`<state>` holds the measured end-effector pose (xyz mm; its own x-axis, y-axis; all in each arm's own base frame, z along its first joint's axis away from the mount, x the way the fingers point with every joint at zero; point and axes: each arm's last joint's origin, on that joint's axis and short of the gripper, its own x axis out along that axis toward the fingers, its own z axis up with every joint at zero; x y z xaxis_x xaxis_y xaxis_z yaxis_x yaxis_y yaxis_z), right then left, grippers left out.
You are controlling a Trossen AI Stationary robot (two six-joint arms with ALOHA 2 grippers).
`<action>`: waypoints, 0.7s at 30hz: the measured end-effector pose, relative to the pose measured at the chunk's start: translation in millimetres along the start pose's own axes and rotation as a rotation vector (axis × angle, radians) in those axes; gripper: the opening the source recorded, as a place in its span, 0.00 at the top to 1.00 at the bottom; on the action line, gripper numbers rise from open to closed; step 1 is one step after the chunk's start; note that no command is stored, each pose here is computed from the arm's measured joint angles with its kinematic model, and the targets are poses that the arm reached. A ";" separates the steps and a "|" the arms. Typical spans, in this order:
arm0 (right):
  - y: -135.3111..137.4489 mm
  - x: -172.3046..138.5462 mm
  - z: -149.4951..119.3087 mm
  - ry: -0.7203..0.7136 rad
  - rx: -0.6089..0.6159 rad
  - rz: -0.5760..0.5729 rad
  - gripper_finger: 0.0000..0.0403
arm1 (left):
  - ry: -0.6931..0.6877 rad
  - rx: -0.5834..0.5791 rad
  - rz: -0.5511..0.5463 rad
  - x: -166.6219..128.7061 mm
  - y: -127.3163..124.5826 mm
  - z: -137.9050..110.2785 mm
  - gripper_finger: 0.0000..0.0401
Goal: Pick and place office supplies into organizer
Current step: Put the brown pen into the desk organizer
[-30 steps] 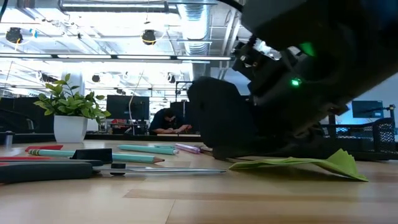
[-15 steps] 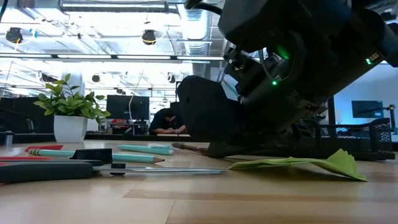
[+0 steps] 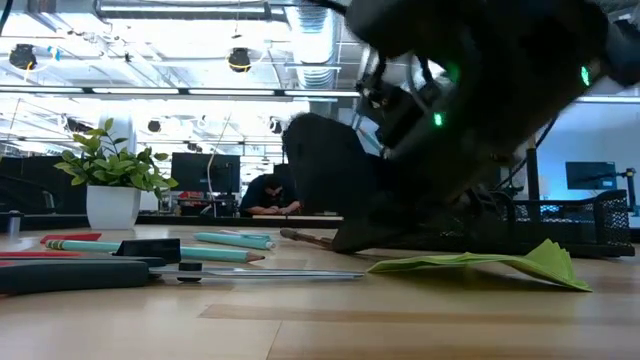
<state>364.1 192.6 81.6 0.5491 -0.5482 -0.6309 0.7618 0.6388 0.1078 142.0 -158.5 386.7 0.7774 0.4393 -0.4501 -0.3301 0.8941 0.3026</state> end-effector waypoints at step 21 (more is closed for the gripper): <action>-14.3 -97.4 97.0 0.093 -0.175 0.148 0.99 | 0.014 0.008 -0.009 0.0 -0.3 -0.4 0.72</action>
<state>333.0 184.5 216.1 0.6100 -0.3946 -0.6872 0.5998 0.7966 0.0752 141.9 -158.8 386.3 0.7726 0.4325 -0.4648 -0.3189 0.8974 0.3050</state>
